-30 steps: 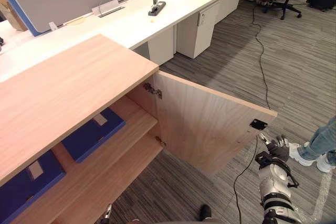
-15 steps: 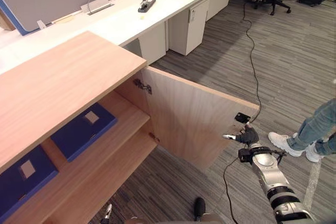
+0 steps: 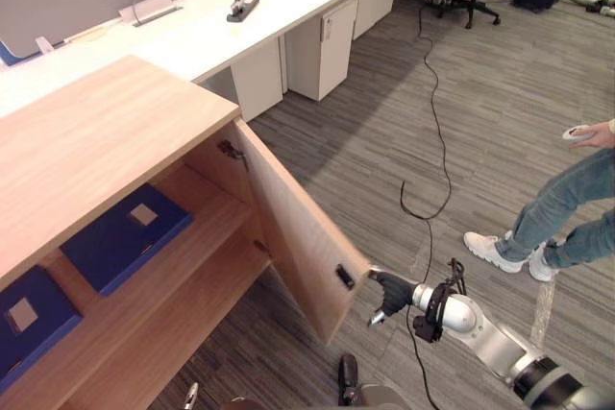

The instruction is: Walk over to the cabinet, pick up the folder, carry it to the office cabinet, place the folder inside the office cabinet, then close the office cabinet door

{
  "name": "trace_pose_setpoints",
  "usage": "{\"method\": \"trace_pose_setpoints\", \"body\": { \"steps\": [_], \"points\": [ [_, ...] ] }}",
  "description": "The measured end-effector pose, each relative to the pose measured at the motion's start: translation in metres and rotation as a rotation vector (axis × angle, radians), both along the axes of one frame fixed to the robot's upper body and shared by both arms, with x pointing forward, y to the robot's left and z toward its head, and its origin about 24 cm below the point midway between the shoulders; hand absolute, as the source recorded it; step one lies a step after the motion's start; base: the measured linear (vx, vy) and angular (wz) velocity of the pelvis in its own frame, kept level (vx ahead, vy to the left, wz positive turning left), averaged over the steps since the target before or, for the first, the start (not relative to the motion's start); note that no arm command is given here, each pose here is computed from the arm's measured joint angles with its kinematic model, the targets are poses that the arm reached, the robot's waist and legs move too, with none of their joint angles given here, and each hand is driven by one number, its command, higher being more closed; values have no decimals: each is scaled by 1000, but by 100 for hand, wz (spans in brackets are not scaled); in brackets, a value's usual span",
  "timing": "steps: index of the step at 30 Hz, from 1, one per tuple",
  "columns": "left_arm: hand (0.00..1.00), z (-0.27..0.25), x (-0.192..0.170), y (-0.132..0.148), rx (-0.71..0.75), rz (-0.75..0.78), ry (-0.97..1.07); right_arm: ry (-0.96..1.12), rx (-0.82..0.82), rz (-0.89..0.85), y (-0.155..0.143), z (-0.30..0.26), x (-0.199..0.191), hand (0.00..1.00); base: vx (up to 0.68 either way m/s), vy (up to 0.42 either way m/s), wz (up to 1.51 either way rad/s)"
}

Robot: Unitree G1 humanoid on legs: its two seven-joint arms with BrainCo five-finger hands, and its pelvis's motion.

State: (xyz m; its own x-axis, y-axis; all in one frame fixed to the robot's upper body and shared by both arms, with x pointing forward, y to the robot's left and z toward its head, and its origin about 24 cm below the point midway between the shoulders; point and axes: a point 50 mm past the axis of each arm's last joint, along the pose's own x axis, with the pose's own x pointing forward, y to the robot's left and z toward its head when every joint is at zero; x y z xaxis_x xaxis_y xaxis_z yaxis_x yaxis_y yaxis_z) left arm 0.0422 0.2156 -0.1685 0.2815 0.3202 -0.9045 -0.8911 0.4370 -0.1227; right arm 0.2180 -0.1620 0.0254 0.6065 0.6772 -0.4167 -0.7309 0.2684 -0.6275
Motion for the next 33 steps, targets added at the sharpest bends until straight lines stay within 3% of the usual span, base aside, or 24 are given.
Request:
{"method": "trace_pose_setpoints", "body": {
  "steps": [3, 10, 17, 22, 25, 26, 28, 31, 33],
  "points": [
    [0, -1, -7, 3, -2, 8, 18, 101, 71, 92, 14, -3, -20, 0, 81, -51, -13],
    [0, 2, -6, 16, 20, 17, -11, 475, -95, 136, -24, -44, -76, 0, 95, -15, 8],
    [0, 2, -10, 16, 17, 38, -10, 595, -147, -43, -33, -94, -85, 0, 104, 18, 7],
    [0, 4, -9, 17, 37, 16, -15, 770, -191, -240, -62, -133, -107, 0, 95, 47, 23],
    [0, 4, -8, 15, 42, -3, -3, 815, -116, -343, -66, -145, -116, 0, 63, 35, 42],
    [0, 4, -6, 13, 41, -13, -2, 839, -57, -430, -68, -149, -120, 0, 45, 45, 79],
    [0, 3, 9, -1, 13, -47, -32, 776, -65, -1018, -90, -170, -111, 0, -1, 60, 114],
    [0, 2, 28, -24, -39, -85, -72, 763, -83, -1247, -101, -174, -118, 0, -83, 96, 147],
    [0, 0, 21, -29, -54, -77, -55, 791, -15, -1372, -92, -180, -127, 0, -39, 160, 133]
  ]
}}
